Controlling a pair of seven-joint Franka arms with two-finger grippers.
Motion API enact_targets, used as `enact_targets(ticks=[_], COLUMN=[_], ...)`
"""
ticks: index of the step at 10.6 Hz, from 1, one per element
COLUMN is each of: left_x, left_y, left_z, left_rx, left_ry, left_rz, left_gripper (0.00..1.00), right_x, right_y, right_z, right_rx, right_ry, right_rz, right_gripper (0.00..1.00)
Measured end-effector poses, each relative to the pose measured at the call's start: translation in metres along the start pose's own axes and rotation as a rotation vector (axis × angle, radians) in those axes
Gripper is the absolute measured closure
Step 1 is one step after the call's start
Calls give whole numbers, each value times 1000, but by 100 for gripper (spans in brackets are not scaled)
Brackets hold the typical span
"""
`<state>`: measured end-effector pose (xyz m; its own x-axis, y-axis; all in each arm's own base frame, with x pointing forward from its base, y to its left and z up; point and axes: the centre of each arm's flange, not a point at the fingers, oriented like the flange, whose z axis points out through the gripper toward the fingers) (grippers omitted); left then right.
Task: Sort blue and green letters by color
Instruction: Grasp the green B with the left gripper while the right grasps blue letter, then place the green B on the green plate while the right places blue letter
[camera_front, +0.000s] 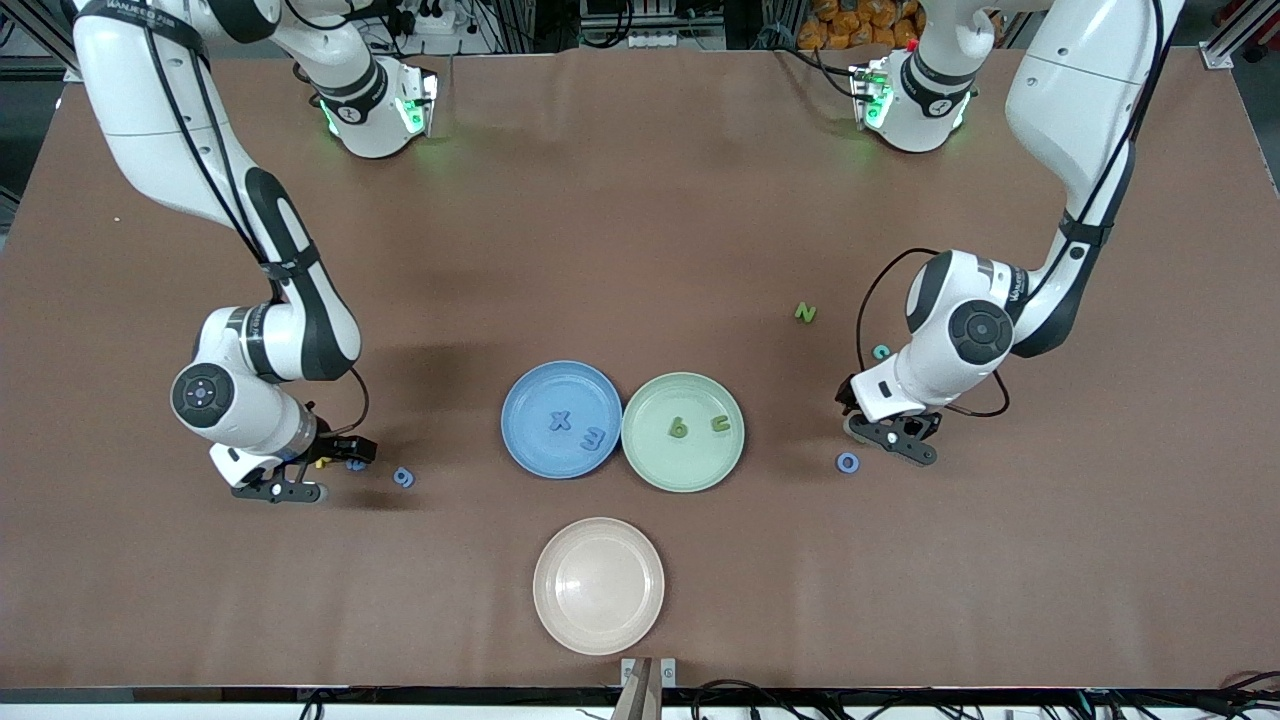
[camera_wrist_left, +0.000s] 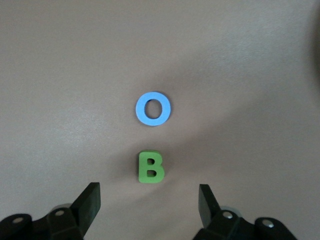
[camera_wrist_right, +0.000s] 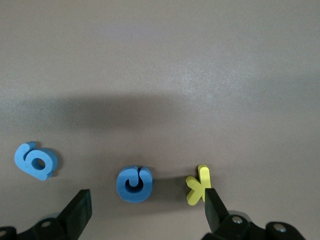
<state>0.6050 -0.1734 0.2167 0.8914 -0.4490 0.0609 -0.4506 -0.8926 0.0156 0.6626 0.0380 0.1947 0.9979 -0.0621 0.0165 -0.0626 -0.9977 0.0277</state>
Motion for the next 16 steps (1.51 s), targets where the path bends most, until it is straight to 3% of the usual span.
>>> enact_targets(ticks=[4, 9, 10, 13, 14, 15, 16], left_x=[0, 6, 7, 5, 6, 6, 7], left_y=[-5, -8, -8, -7, -8, -9, -11], left_z=[19, 30, 31, 40, 41, 40, 39], left_rx=[-7, -12, -12, -18, -18, -16, -15], left_ry=[6, 14, 14, 1, 3, 4, 6], left_rz=[-10, -15, -15, -34, -38, -47, -59], left_gripper=[17, 22, 31, 41, 42, 49, 63], right_x=[2, 1, 1, 0, -1, -3, -6], right_y=[-6, -11, -12, -15, -15, -14, -14], right_z=[1, 5, 7, 15, 17, 21, 24], right_rx=[6, 10, 11, 12, 14, 15, 15], right_ry=[31, 33, 35, 36, 48, 59, 61], right_rz=[-7, 9, 10, 15, 15, 15, 16], right_gripper=[0, 0, 0, 0, 6, 7, 16])
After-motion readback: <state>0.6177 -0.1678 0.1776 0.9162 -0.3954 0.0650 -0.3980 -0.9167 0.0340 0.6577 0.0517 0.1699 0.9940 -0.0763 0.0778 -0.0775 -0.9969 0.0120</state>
